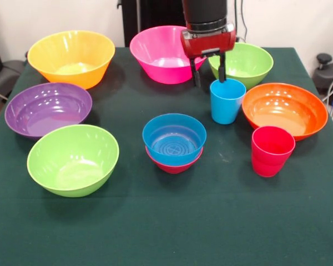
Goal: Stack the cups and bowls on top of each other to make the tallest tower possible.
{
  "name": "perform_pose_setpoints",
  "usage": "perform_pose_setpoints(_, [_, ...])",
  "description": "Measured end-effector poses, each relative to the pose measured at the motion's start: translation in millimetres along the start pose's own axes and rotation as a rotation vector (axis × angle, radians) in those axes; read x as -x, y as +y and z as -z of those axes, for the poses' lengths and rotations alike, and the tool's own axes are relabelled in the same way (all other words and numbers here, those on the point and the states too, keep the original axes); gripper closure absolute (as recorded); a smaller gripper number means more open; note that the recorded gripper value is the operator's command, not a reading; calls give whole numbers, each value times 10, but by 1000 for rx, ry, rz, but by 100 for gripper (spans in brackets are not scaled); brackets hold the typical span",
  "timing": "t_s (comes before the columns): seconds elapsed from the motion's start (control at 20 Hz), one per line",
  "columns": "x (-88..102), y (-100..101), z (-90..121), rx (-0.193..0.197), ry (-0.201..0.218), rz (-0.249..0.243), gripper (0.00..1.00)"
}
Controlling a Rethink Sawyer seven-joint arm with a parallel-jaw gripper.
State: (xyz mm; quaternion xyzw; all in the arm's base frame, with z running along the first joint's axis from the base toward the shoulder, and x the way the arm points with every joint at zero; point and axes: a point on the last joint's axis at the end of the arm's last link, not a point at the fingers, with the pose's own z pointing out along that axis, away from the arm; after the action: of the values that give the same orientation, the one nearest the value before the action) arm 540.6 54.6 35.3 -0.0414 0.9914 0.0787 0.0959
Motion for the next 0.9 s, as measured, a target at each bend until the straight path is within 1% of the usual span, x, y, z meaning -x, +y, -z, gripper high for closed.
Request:
perform_pose_setpoints(0.15, [94, 14, 6, -6, -17, 9, 0])
perform_pose_setpoints(0.3, [130, 20, 0, -8, -23, 11, 0])
perform_pose_setpoints(0.65, [74, 12, -49, -7, -9, 7, 0])
perform_pose_setpoints(0.9, [15, -71, -55, -26, 2, -2, 0])
